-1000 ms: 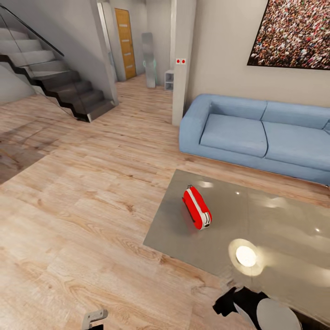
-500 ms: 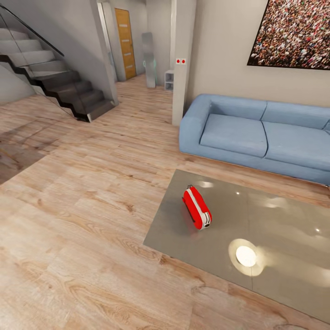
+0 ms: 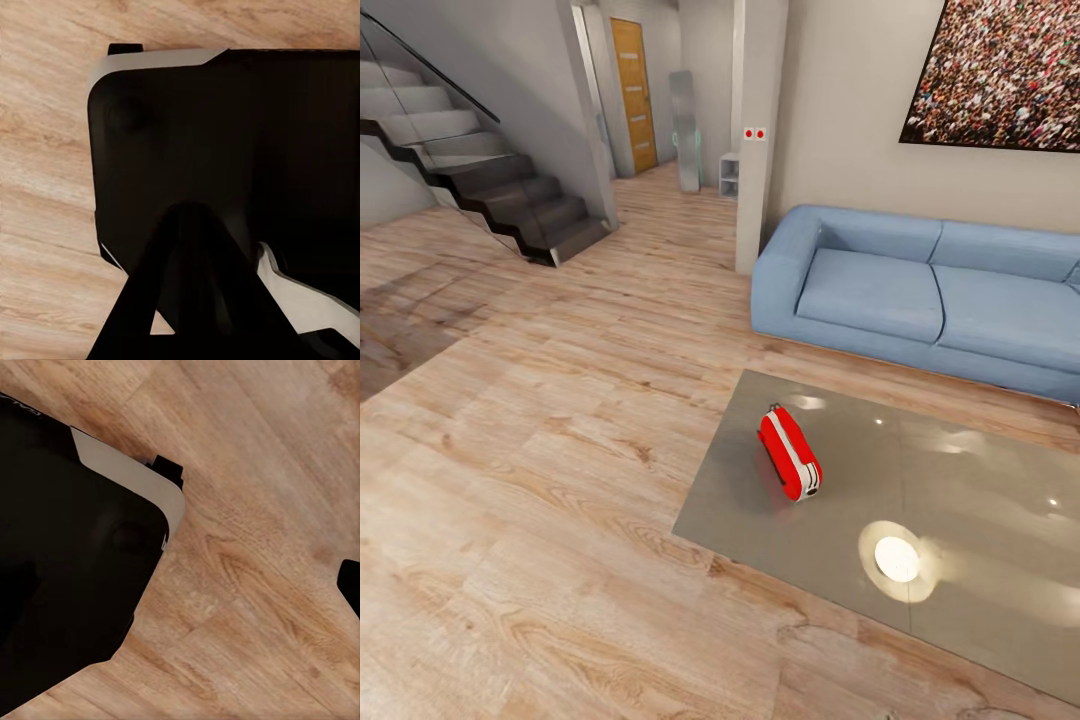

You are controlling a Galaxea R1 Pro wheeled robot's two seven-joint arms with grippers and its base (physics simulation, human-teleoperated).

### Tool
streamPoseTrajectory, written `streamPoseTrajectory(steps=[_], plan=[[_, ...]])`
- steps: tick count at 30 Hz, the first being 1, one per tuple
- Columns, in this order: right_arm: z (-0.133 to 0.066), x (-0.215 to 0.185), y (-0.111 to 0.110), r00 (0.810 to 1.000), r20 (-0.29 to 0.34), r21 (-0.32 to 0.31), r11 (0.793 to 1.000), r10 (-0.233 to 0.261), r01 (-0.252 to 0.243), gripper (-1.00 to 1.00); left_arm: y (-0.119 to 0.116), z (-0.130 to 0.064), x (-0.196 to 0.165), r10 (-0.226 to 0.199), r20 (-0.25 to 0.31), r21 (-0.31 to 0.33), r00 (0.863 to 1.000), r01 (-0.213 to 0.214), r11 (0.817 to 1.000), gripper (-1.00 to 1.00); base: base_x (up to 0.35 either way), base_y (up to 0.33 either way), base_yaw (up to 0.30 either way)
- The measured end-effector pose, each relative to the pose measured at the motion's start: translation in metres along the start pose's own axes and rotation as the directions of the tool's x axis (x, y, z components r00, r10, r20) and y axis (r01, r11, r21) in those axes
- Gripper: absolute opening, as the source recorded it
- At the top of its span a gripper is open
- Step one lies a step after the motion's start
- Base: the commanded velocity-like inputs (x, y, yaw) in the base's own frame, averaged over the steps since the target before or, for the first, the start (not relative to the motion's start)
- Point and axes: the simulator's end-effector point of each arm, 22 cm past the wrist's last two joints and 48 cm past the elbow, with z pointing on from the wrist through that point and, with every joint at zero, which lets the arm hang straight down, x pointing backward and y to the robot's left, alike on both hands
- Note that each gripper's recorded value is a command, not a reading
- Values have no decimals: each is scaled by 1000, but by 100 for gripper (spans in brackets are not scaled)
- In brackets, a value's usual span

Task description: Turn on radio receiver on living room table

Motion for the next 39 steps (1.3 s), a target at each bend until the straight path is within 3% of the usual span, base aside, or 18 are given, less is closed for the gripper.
streamPoseTrajectory(steps=[39], plan=[[0, 1, 0, 1000, -1, 0, 1000, 0, 0, 100, -7, 0, 0, -2, 0, 12, 1000, 2, 1000, -100, 0, 0, 0]])
